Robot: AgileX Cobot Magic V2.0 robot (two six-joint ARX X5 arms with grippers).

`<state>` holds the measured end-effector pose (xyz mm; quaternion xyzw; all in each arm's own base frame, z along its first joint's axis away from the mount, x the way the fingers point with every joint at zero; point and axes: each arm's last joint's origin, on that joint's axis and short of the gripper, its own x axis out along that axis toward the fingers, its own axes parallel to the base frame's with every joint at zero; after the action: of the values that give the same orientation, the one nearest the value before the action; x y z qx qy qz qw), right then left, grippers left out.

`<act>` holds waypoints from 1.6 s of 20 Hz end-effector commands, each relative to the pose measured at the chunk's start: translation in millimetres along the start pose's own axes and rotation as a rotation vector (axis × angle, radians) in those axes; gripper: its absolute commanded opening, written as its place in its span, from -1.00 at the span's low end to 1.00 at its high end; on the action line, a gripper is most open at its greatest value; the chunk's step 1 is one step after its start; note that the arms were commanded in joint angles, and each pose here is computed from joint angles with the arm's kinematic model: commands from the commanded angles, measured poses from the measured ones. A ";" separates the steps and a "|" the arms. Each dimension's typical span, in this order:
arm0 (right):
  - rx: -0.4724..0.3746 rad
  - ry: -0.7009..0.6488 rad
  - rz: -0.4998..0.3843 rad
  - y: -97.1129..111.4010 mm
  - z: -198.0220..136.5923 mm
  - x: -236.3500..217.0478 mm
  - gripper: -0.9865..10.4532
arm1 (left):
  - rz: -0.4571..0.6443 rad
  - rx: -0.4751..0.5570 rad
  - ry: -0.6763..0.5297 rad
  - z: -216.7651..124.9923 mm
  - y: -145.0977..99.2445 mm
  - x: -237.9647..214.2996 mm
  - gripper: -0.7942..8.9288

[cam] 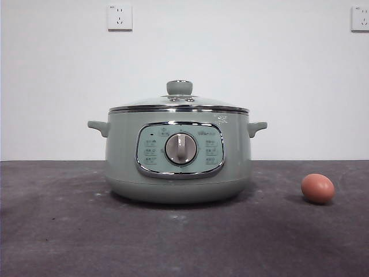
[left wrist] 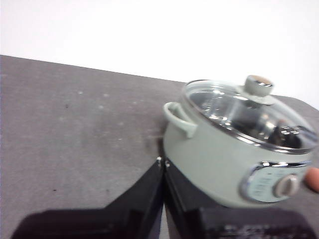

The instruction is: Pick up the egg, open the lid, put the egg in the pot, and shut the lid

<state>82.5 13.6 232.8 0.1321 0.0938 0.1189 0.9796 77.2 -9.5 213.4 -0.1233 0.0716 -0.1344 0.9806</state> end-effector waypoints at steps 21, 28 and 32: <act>-0.173 0.707 0.127 32.3 94.7 -4.4 -0.85 | -0.328 0.072 0.478 90.6 -36.0 -13.6 -0.85; -0.157 0.708 0.119 32.3 94.8 -4.4 0.11 | -0.312 0.043 0.478 94.8 -37.1 -14.7 0.46; -0.154 0.710 0.116 32.1 94.7 -3.7 0.27 | -0.313 0.042 0.479 94.7 -37.1 -14.7 0.47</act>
<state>92.4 20.1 331.2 0.0109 0.4123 0.2206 0.8839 70.9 -18.9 314.7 -0.0765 0.2801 -0.3109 0.9050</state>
